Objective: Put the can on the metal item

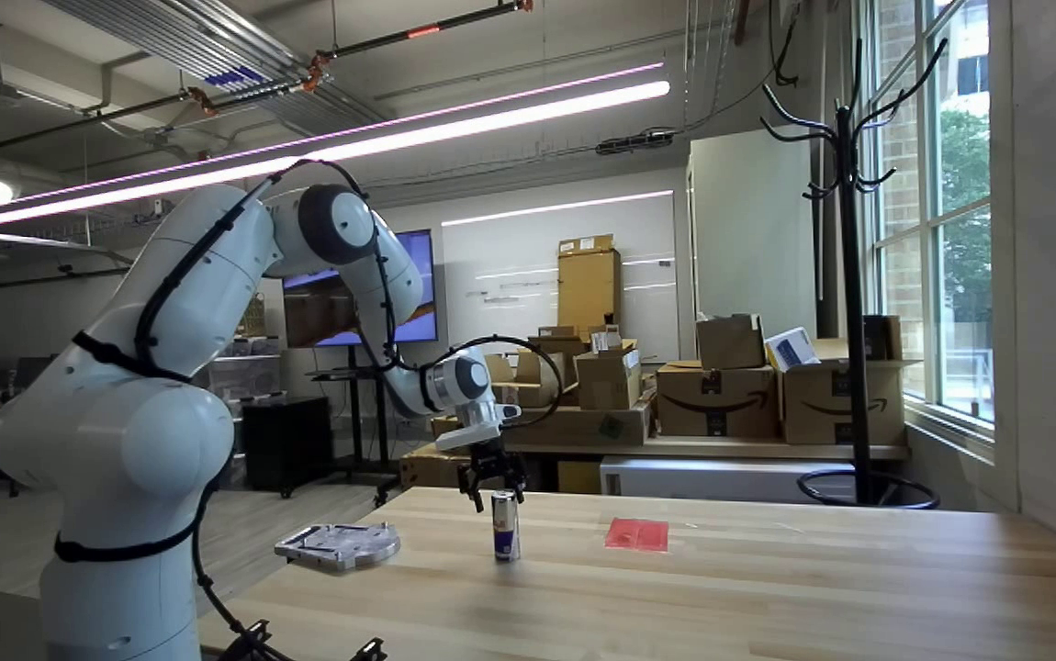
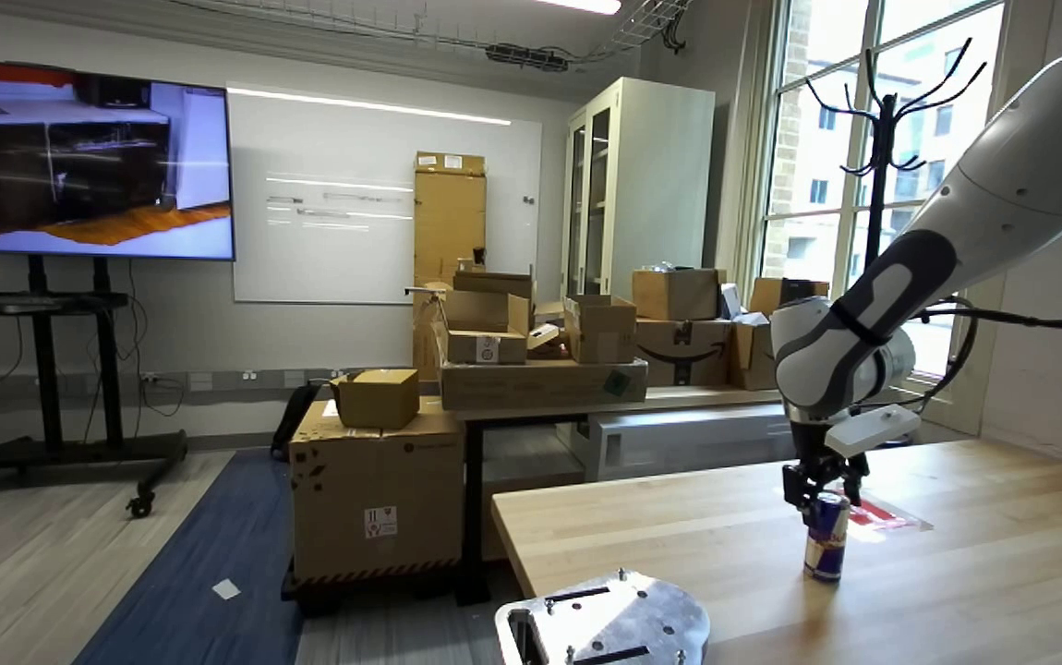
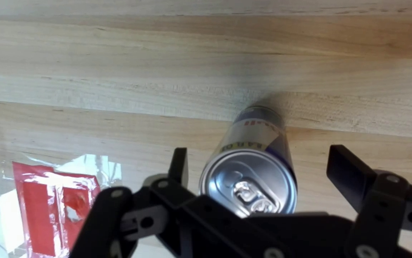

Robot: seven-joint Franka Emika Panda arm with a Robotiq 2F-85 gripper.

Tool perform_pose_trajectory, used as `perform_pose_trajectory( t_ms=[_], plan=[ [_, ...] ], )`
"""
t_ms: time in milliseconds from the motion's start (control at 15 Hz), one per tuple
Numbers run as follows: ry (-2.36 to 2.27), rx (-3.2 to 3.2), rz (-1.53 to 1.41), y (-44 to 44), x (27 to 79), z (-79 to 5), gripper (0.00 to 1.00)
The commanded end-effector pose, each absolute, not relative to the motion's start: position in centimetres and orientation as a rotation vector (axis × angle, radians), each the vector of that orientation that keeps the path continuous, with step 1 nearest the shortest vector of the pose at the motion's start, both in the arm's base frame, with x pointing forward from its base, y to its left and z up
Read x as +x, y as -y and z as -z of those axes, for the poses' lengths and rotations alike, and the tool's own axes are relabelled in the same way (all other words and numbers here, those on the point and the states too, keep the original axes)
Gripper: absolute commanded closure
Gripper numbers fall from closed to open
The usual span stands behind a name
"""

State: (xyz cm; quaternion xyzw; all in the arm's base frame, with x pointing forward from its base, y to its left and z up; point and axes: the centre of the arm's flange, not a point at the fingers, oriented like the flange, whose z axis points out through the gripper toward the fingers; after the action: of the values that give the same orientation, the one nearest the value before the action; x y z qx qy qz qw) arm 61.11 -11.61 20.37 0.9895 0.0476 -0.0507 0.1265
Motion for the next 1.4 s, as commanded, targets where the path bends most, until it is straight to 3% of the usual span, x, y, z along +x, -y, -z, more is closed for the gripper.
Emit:
perform_pose_trajectory(
  t_ms=[0, 333, 800, 1333],
  plan=[
    [-0.13, 2.896, 0.133, 12.0, 62.2, -20.2, 0.26],
    [-0.122, 2.89, 0.122, 12.1, 62.1, -20.2, 0.65],
    [-0.172, 2.838, 0.044, 10.2, 59.7, -24.8, 0.65],
    [-0.527, 2.683, -0.105, -4.3, 58.6, -30.9, 0.65]
  ],
)
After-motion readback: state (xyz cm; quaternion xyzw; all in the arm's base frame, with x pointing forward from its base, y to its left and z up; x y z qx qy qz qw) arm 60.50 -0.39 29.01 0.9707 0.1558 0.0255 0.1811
